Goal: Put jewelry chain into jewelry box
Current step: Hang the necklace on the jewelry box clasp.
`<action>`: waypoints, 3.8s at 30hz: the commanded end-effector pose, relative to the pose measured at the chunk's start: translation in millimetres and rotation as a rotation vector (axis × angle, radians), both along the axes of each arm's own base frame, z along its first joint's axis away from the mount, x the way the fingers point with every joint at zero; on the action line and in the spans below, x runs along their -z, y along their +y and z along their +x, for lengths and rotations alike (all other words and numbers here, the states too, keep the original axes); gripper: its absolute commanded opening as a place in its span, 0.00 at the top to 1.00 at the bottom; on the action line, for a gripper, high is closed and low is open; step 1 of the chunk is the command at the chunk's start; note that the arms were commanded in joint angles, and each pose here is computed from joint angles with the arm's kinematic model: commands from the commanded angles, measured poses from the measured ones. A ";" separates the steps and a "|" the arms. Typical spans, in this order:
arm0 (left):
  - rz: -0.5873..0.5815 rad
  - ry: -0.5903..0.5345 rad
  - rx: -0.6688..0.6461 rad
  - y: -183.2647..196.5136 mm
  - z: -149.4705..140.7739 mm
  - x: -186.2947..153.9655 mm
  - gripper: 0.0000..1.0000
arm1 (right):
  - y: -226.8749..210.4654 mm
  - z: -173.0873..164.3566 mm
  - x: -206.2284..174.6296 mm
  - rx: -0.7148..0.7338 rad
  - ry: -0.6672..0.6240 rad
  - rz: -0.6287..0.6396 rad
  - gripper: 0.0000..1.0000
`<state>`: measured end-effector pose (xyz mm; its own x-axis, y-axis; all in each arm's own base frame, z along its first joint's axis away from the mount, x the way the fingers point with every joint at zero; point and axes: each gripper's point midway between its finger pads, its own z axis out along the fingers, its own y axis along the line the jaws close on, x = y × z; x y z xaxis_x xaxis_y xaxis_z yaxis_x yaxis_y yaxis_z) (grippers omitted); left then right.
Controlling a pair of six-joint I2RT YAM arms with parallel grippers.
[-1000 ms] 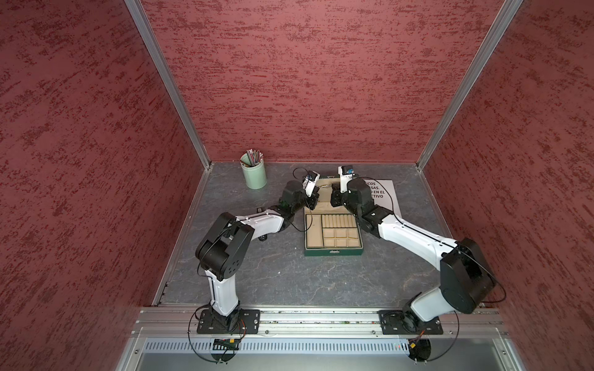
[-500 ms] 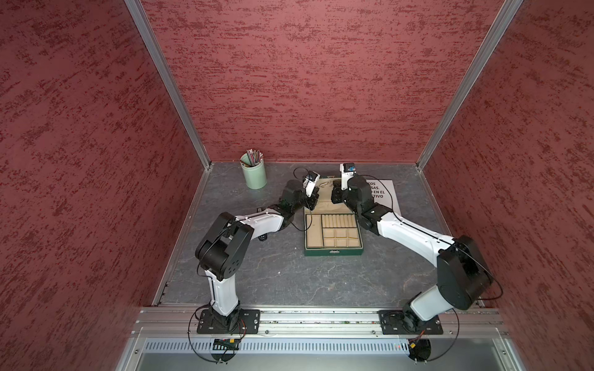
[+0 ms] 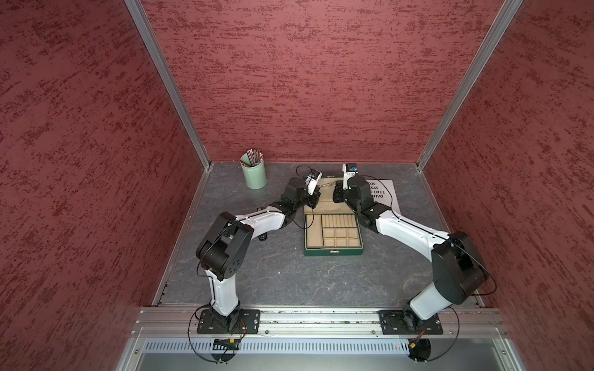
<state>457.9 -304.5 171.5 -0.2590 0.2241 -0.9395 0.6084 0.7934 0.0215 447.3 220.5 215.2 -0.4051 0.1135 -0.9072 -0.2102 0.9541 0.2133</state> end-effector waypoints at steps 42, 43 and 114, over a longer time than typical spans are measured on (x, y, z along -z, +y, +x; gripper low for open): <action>-0.051 -0.030 0.015 7.8 -39.9 -44.3 0.52 | -1.5 -17.4 64.8 0.002 0.199 0.038 1.00; -0.059 -0.028 0.013 7.7 -40.9 -44.6 0.52 | -1.8 -18.3 67.8 0.002 0.209 0.037 1.00; -0.291 0.134 -0.143 36.3 -32.1 -98.8 0.25 | 8.3 -60.5 -18.4 -0.282 0.052 -0.097 0.54</action>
